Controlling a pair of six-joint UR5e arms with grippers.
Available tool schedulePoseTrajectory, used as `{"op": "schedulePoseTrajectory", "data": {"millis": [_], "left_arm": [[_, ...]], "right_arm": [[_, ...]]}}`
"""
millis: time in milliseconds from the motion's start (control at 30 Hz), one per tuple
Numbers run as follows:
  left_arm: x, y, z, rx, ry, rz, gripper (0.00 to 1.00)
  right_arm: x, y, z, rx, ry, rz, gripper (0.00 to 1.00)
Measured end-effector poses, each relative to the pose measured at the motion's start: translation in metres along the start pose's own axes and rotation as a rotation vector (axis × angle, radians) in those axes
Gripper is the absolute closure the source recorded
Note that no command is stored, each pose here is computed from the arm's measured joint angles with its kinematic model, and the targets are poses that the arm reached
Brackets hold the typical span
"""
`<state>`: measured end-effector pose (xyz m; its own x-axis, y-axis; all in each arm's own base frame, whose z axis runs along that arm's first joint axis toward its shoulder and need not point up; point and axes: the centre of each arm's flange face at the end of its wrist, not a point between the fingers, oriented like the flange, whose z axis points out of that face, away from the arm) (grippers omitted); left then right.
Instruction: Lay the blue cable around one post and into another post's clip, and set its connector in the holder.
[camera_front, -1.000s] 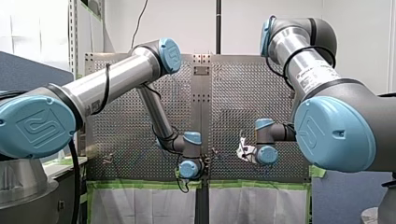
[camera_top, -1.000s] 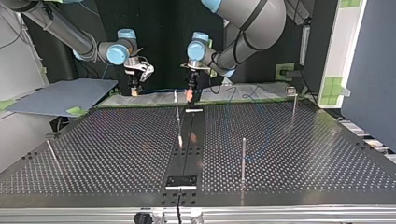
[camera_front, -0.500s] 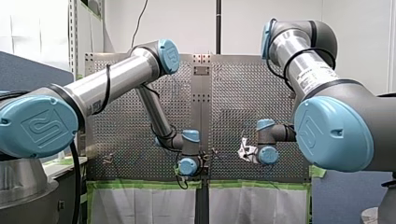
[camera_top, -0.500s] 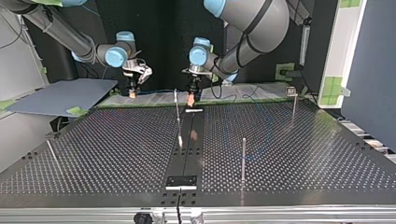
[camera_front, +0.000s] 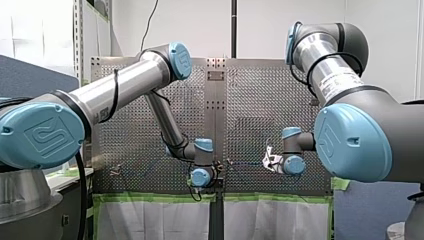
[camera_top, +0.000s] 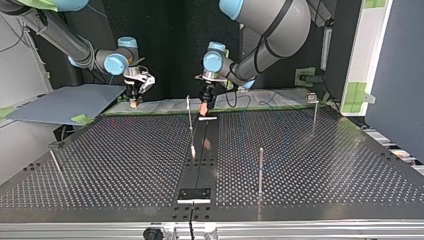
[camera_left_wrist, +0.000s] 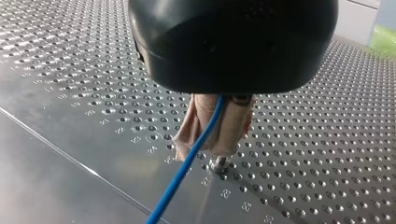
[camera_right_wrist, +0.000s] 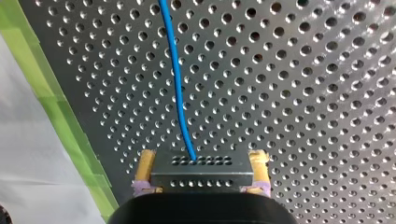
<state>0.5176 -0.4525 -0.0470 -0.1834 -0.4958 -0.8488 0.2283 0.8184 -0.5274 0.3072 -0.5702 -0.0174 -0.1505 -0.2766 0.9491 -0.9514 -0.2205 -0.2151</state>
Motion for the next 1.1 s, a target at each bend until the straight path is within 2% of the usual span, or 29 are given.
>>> {"op": "schedulePoseTrajectory", "data": {"millis": [367,433,467,533,567,600,633,667,700,733,900,1100], "left_arm": [[-0.001,-0.001,0.001,0.01,0.005,0.0,1.0],[0.0,-0.001,0.001,0.01,0.009,0.001,0.83],[0.0,-0.001,0.0,0.008,0.012,0.003,0.83],[0.0,0.0,0.0,0.005,0.017,0.005,0.56],[0.0,0.001,0.0,0.001,0.023,0.009,0.56],[0.001,0.002,-0.001,-0.002,0.028,0.014,0.43],[0.001,0.002,-0.001,-0.005,0.034,0.019,0.23],[0.001,0.003,-0.002,-0.011,0.042,0.03,0.23],[0.001,0.004,-0.003,-0.015,0.049,0.038,0.04],[0.002,0.004,-0.004,-0.019,0.056,0.048,0.0],[0.005,0.005,-0.01,-0.037,0.098,0.103,0.0],[0.011,0.003,-0.018,-0.039,0.152,0.172,0.0]], "right_arm": [[0.001,0.006,0.001,-0.001,-0.006,0.004,1.0],[0.0,0.007,0.001,0.0,-0.008,0.004,1.0],[0.0,0.007,0.001,0.0,-0.009,0.004,1.0],[0.0,0.007,0.001,-0.001,-0.012,0.003,1.0],[0.0,0.007,0.001,0.0,-0.013,0.003,1.0],[-0.001,0.007,0.001,0.0,-0.015,0.003,1.0],[-0.001,0.007,0.0,0.0,-0.018,0.002,1.0],[-0.001,0.007,0.0,0.0,-0.02,0.002,1.0],[-0.002,0.007,0.0,-0.001,-0.023,0.001,1.0],[-0.002,0.007,0.0,-0.001,-0.025,0.0,1.0],[-0.005,0.005,-0.002,0.002,-0.036,-0.003,1.0],[-0.007,0.004,-0.003,0.002,-0.045,-0.004,1.0]]}}
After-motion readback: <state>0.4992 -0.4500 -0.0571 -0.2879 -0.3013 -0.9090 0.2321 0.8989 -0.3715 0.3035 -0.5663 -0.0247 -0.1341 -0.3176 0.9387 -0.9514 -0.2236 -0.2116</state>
